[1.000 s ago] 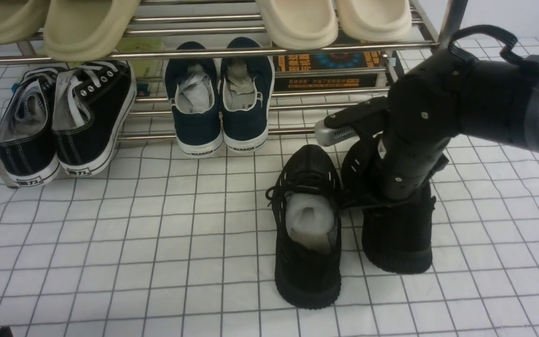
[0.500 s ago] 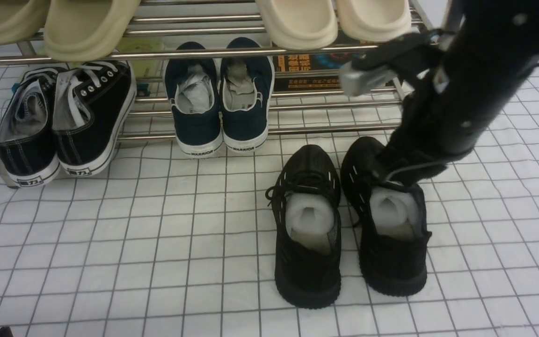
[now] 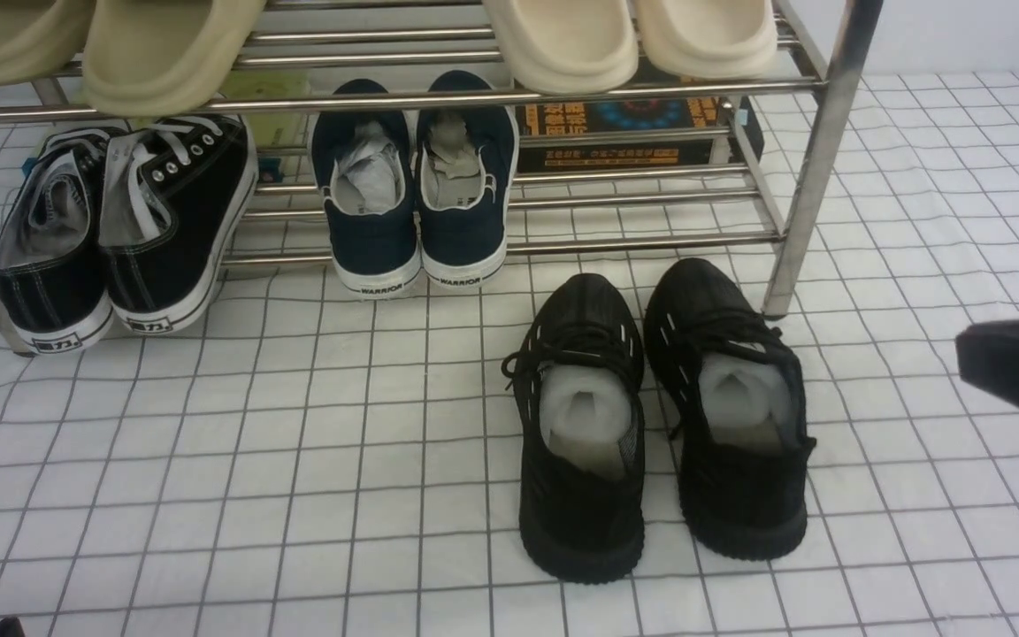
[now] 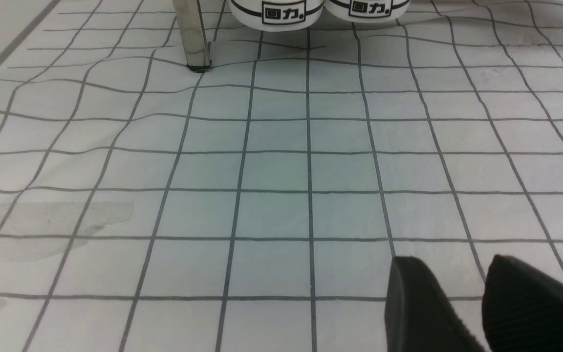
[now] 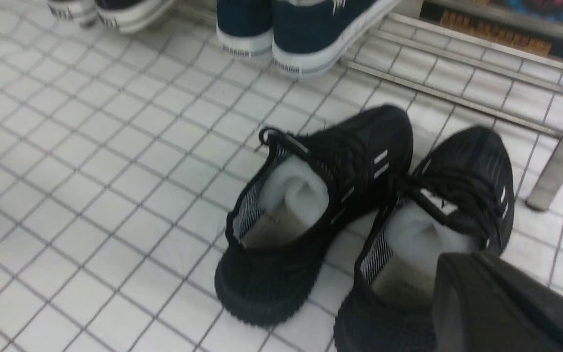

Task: Take the shoes off the shelf with your hand from the white checkered tablecloth.

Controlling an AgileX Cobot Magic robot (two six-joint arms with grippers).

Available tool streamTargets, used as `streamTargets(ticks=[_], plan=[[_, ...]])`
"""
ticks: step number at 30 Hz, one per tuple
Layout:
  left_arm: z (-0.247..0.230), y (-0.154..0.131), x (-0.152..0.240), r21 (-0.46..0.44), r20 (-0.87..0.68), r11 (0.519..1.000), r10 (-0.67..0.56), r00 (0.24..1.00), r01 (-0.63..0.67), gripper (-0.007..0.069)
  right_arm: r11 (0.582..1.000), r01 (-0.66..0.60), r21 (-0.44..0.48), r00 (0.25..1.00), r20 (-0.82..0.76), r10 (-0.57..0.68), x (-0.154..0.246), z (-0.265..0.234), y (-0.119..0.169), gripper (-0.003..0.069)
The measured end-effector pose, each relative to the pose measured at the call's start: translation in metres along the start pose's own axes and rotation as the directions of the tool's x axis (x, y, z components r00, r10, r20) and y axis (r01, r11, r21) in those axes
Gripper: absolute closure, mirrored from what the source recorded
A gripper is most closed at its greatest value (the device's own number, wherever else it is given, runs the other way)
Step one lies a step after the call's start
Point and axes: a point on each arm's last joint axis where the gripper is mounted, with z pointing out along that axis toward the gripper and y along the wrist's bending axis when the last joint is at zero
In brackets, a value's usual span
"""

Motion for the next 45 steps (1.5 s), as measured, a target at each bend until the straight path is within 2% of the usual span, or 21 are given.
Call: streamTargets(ticks=[3,8,30,34,40,42,44,45], plan=[[0.0,0.0,0.0,0.0,0.0,1.0,0.0,1.0,0.0,0.0385,1.0,-0.003,-0.003,0.992,0.128,0.003,0.025,-0.005,-0.003,0.0671],[0.0,0.0,0.0,0.0,0.0,1.0,0.0,1.0,0.0,0.0385,1.0,0.0,-0.008,0.97,0.244,0.002,0.036,-0.018,-0.005,0.0666],[0.0,0.0,0.0,0.0,0.0,1.0,0.0,1.0,0.0,0.0385,1.0,0.002,-0.01,0.964,0.265,0.001,0.037,-0.021,-0.005,0.0655],[0.0,0.0,0.0,0.0,0.0,1.0,0.0,1.0,0.0,0.0385,0.999,0.032,0.004,0.96,0.279,-0.032,0.042,-0.023,-0.006,0.0651],[0.0,0.0,0.0,0.0,0.0,1.0,0.0,1.0,0.0,0.0385,0.975,-0.034,0.222,0.956,0.292,-0.034,0.082,-0.031,-0.03,0.0645],[0.0,0.0,0.0,0.0,0.0,1.0,0.0,1.0,0.0,0.0385,0.942,-0.071,0.327,0.959,0.281,-0.026,0.106,-0.034,-0.038,0.0645],[0.0,0.0,0.0,0.0,0.0,1.0,0.0,1.0,0.0,0.0385,0.925,-0.089,0.37,0.961,0.275,-0.018,0.116,-0.035,-0.042,0.0644],[0.0,0.0,0.0,0.0,0.0,1.0,0.0,1.0,0.0,0.0385,0.891,-0.117,0.438,0.965,0.263,-0.003,0.134,-0.036,-0.046,0.0641]])
